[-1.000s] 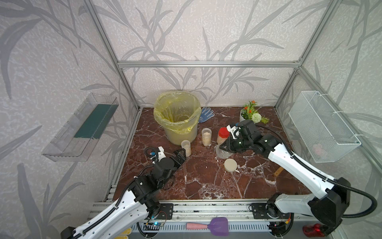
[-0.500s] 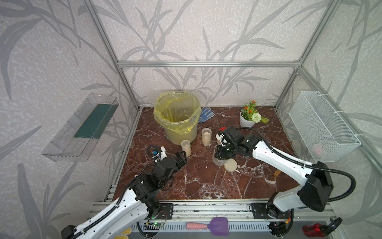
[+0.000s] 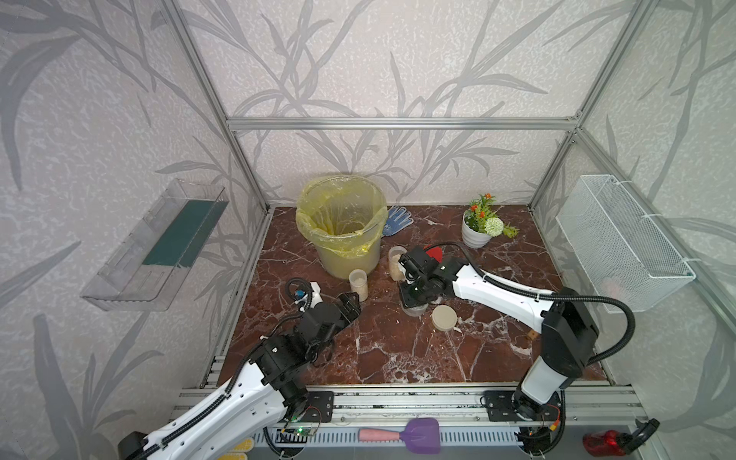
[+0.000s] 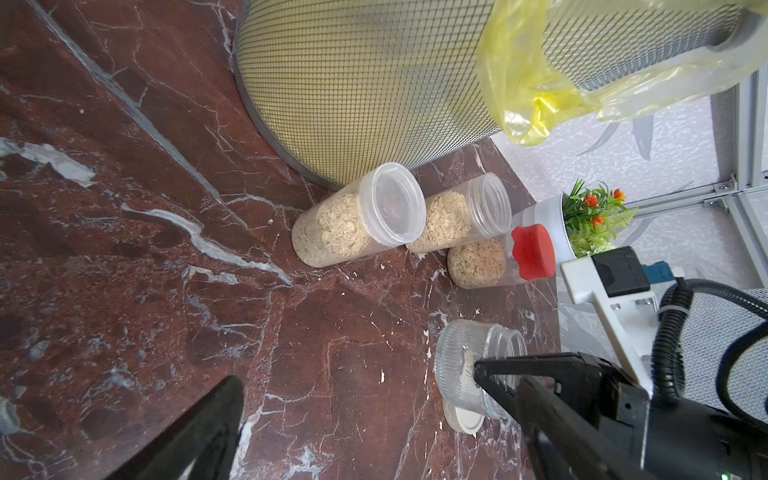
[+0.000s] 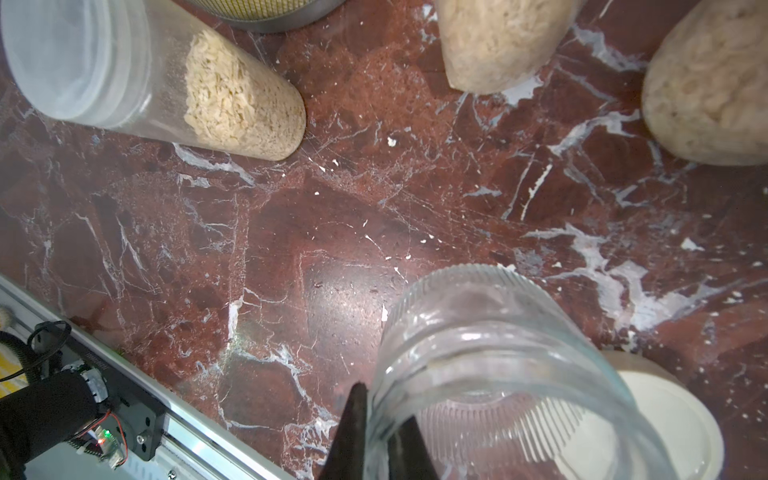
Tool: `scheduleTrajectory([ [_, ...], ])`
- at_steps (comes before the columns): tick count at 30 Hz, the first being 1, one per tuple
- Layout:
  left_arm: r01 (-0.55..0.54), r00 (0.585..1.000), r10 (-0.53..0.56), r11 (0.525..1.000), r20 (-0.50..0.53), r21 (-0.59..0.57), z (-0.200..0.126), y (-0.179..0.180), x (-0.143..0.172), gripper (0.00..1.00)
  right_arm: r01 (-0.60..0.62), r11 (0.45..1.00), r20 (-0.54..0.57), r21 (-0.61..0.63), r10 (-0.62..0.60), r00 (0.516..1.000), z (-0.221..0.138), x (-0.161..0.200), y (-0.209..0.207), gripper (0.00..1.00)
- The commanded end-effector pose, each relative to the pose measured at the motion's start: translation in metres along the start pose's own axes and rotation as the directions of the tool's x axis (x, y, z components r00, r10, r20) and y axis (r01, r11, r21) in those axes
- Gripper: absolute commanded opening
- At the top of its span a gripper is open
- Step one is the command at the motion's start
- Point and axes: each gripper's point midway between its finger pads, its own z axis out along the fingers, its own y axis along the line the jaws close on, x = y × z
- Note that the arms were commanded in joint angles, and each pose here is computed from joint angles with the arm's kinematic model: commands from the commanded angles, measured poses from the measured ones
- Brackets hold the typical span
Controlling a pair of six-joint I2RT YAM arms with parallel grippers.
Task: Empty expired oatmeal from jars
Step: Place the jar at the center of the board.
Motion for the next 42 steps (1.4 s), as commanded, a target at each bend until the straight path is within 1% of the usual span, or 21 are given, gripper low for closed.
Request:
scheduleTrajectory([
  [1,-0.022,1.000,0.022,0.999,0.020,-0.027,-0.002,0.003,-0.005,0.99,0.020,0.999,0.010,0.030,-0.021,1.000,0.007,-0.007,0.000,0.00],
  [6,-0.036,0.999,0.037,0.999,0.018,-0.029,-0.001,-0.001,-0.006,0.99,0.031,0.997,-0.020,0.072,-0.030,0.999,0.022,-0.002,-0.009,0.00],
  [11,-0.039,0.999,0.039,0.999,0.012,-0.027,0.001,-0.003,-0.005,0.99,0.041,0.992,-0.030,0.123,-0.038,0.999,0.029,0.003,-0.021,0.00],
  [16,-0.041,0.999,0.041,0.999,0.013,-0.029,0.001,-0.003,-0.005,0.99,0.035,0.989,-0.046,0.146,-0.028,0.999,0.035,0.009,-0.028,0.00],
  [27,-0.042,0.999,0.043,0.999,0.024,-0.033,0.001,-0.002,-0.007,0.99,0.022,0.988,-0.067,0.151,-0.012,0.998,0.038,0.018,-0.032,0.00],
  [34,-0.050,0.999,0.050,0.998,0.021,-0.032,0.000,-0.002,-0.006,0.99,0.021,0.988,-0.086,0.155,-0.007,0.996,0.043,0.023,-0.035,0.11],
  [35,-0.051,0.998,0.052,0.998,0.019,-0.034,-0.001,-0.002,-0.006,0.99,0.021,0.987,-0.087,0.157,-0.007,0.996,0.043,0.023,-0.035,0.15],
  [39,-0.052,0.998,0.053,0.998,0.026,-0.039,-0.001,0.000,-0.007,0.99,0.020,0.987,-0.088,0.162,-0.005,0.996,0.044,0.024,-0.037,0.24],
  [42,-0.057,0.998,0.058,0.998,0.029,-0.038,-0.001,0.000,-0.008,0.99,0.018,0.987,-0.095,0.158,-0.004,0.996,0.044,0.025,-0.036,0.37],
])
